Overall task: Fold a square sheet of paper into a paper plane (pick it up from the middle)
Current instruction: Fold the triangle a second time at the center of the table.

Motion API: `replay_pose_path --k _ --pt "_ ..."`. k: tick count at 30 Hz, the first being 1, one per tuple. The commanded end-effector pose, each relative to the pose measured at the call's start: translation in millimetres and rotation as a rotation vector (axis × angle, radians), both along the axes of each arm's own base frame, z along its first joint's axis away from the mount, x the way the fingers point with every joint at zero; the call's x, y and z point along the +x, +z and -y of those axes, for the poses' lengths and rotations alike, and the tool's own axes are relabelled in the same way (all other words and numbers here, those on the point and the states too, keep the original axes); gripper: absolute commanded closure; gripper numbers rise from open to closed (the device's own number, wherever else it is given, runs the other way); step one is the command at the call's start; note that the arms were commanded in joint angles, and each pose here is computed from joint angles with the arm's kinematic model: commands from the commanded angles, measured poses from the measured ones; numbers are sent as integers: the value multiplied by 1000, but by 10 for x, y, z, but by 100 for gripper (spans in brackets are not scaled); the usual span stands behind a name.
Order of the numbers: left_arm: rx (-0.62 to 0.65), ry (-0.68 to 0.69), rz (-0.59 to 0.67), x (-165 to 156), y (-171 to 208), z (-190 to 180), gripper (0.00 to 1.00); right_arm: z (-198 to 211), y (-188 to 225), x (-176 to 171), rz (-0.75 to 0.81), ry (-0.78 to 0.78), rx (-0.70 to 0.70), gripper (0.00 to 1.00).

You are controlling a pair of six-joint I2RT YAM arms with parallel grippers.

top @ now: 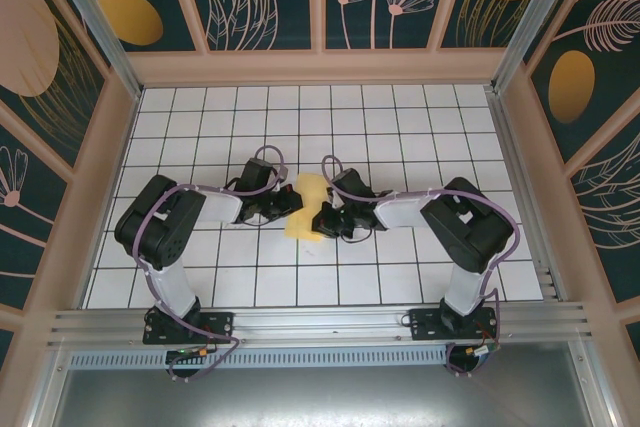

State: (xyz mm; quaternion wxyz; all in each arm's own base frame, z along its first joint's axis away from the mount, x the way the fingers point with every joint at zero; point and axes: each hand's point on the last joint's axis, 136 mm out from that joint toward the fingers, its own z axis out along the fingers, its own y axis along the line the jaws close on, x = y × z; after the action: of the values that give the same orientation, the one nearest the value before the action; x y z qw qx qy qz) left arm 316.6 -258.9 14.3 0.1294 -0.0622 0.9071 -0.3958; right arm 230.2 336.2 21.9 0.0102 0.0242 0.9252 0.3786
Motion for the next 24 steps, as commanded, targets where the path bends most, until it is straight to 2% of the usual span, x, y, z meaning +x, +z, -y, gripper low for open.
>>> replay_pose_path --k 1,6,13,24 --pt "99 26 -47 -106 -270 -175 96 -94 93 63 19 26 -1 100" --pt "96 26 -46 -103 -258 -171 97 -156 -41 99 -13 38 -11 100" --pt "113 43 -57 -106 -304 -205 97 88 -364 -143 -97 18 -73 100" --pt "136 72 -83 -121 -392 -255 100 308 -289 -462 -111 12 -59 100"
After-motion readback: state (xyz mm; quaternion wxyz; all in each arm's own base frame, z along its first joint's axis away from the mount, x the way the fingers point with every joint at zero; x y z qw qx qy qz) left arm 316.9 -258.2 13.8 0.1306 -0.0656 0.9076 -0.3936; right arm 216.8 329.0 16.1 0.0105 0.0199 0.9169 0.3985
